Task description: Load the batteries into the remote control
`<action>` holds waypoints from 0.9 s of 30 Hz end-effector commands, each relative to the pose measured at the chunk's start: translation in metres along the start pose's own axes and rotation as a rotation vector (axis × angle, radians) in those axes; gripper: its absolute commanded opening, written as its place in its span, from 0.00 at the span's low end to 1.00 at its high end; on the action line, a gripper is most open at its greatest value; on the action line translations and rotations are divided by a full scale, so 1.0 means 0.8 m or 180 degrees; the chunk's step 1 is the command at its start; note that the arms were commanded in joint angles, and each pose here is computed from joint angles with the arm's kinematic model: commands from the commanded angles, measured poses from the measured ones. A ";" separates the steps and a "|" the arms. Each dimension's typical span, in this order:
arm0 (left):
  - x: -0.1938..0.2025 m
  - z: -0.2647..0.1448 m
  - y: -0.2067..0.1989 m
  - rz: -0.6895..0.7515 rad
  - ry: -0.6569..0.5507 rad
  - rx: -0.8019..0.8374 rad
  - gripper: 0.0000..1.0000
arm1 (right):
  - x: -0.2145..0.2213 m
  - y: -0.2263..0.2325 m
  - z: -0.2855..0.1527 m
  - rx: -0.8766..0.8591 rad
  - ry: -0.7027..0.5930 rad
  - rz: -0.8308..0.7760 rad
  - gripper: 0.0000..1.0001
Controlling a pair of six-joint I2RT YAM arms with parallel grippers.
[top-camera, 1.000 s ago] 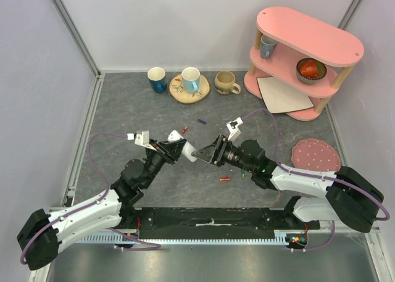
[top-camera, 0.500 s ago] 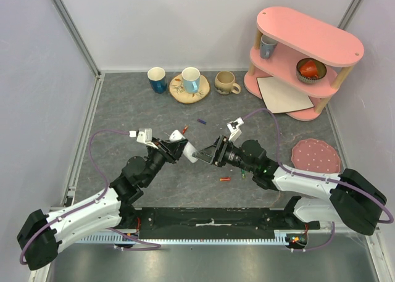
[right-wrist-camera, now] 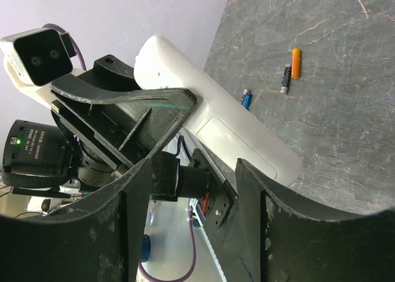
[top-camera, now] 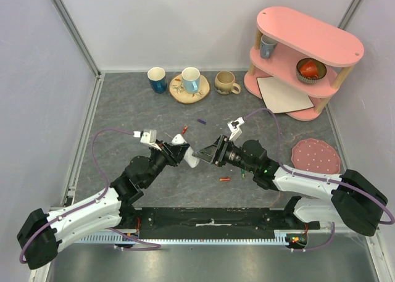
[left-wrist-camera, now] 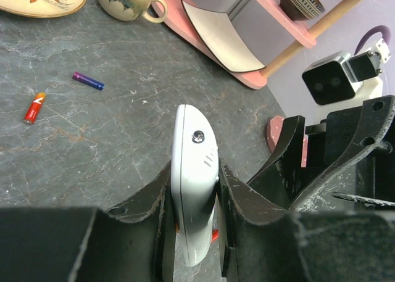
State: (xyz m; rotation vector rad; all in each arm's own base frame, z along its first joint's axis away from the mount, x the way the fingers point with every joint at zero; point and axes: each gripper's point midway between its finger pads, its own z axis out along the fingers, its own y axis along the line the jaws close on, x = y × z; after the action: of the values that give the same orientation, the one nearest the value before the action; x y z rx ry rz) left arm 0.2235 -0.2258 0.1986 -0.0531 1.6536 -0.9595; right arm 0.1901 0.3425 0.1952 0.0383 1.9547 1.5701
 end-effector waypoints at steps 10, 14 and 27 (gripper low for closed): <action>-0.014 0.009 -0.022 -0.0395 0.0072 0.0042 0.02 | 0.004 0.031 -0.004 -0.0240 0.0141 -0.0166 0.73; -0.024 0.000 -0.008 -0.0603 -0.0193 -0.0036 0.02 | -0.003 0.026 -0.014 -0.0086 0.0018 -0.0327 0.75; -0.031 -0.016 -0.041 -0.0549 -0.0502 0.0760 0.02 | -0.018 0.006 -0.031 0.0240 -0.0179 -0.0479 0.98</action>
State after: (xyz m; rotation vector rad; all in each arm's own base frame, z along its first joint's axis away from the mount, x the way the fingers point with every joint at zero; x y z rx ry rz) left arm 0.2119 -0.2183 0.1826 -0.1699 1.5815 -1.1263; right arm 0.1799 0.3245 0.2011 -0.1049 1.9739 1.4013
